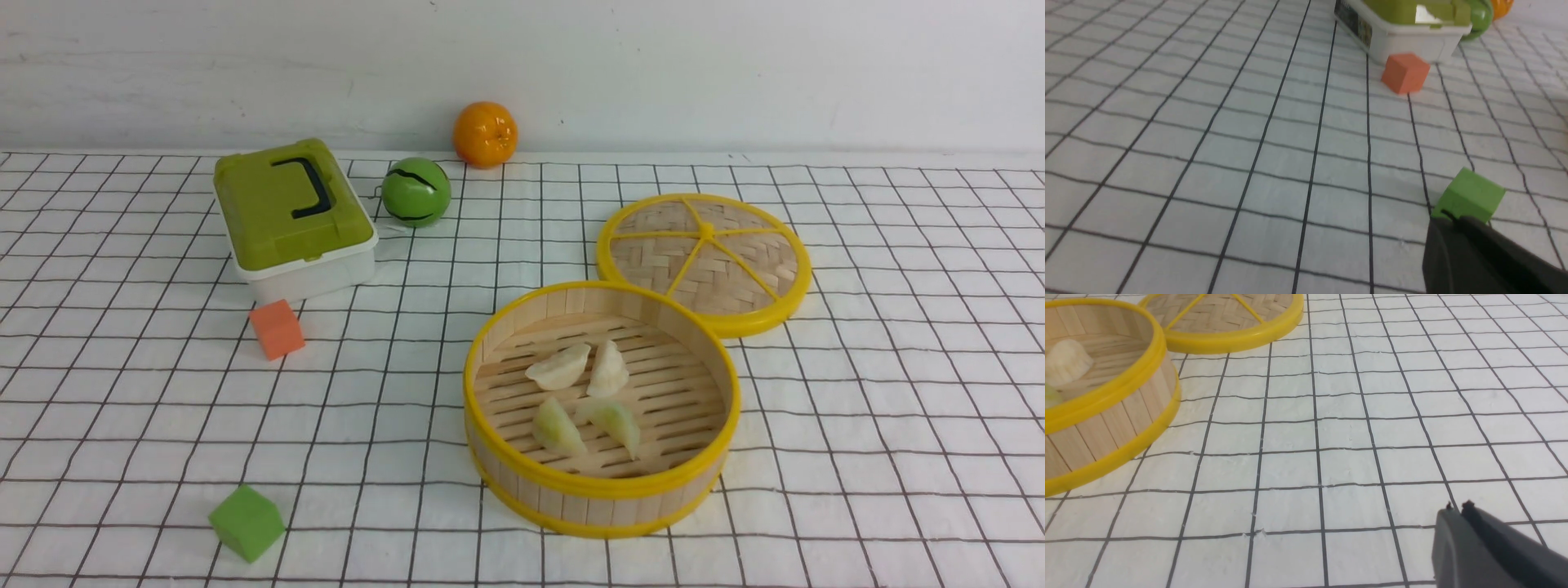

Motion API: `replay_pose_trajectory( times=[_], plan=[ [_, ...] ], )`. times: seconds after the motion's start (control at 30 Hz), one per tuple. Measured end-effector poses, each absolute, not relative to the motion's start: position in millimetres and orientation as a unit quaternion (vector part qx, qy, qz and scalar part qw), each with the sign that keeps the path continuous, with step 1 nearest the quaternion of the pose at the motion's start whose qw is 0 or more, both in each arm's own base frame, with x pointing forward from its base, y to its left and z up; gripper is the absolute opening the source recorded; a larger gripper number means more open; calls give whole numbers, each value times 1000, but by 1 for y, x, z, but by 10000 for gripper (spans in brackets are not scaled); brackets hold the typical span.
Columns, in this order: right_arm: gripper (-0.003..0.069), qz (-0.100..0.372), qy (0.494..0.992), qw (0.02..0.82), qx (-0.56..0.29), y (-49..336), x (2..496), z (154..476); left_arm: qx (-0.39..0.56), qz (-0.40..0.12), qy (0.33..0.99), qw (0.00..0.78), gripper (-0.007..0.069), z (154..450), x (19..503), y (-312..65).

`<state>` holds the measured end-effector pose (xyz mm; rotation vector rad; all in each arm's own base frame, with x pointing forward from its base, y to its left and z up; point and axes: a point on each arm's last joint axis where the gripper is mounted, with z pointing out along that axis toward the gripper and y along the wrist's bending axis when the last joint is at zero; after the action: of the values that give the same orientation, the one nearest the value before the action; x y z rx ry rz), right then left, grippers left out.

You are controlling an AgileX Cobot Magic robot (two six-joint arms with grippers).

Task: Put the dumplings into the steamer on the table with the white tablecloth.

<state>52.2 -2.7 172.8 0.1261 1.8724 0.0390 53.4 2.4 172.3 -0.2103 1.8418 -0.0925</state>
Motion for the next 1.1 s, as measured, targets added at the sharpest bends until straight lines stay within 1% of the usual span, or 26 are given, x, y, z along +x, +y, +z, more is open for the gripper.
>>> replay_pose_trajectory(
  times=[1.1],
  plan=[
    [50, 17, 805, 591, 54, -3, 52, 173, -89, -37, 797, 597, -13, 172, 53, 3]
  ],
)
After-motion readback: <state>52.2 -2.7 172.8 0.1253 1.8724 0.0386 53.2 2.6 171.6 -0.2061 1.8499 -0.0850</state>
